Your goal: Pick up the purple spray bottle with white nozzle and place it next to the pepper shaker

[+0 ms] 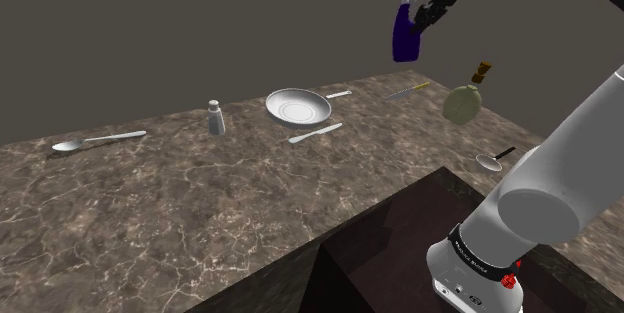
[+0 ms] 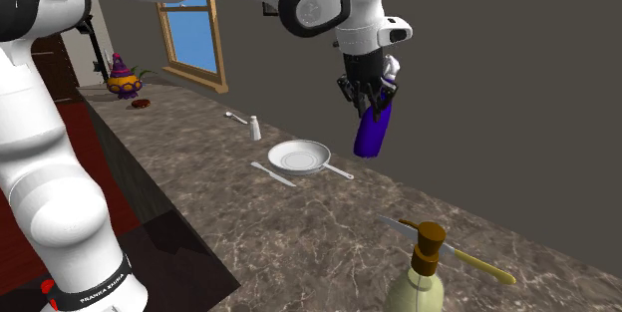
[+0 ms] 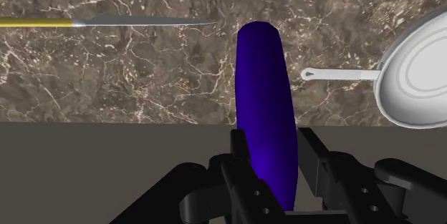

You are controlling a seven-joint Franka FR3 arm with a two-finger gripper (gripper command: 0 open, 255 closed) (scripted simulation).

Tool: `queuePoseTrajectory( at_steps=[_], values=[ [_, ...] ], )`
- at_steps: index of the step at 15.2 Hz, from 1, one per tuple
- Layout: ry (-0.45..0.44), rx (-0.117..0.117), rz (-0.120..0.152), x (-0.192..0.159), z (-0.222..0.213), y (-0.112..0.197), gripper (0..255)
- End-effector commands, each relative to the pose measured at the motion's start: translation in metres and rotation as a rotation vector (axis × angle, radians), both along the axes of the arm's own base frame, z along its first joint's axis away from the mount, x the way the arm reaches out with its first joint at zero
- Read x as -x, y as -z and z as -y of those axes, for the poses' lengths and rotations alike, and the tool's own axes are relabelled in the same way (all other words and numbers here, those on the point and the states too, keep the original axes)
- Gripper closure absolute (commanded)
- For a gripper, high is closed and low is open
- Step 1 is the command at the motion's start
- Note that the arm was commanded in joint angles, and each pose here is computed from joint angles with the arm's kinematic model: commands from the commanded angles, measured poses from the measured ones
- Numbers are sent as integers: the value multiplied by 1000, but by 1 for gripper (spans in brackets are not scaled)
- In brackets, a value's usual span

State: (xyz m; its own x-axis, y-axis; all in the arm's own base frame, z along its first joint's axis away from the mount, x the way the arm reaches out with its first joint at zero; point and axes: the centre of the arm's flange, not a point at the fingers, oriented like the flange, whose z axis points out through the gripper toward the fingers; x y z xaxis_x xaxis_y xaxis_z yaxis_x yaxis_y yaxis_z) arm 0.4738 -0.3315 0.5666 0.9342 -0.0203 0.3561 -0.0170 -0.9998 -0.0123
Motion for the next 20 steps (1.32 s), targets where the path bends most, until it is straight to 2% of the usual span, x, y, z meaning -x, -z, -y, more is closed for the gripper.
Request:
queuePoseTrajectory(
  at_steps=[1,16,20],
  values=[
    [0,0,0,-1,1,-11,255],
    [0,0,0,-1,1,-88,255],
    [0,0,0,-24,-45,-77,255]
  ],
)
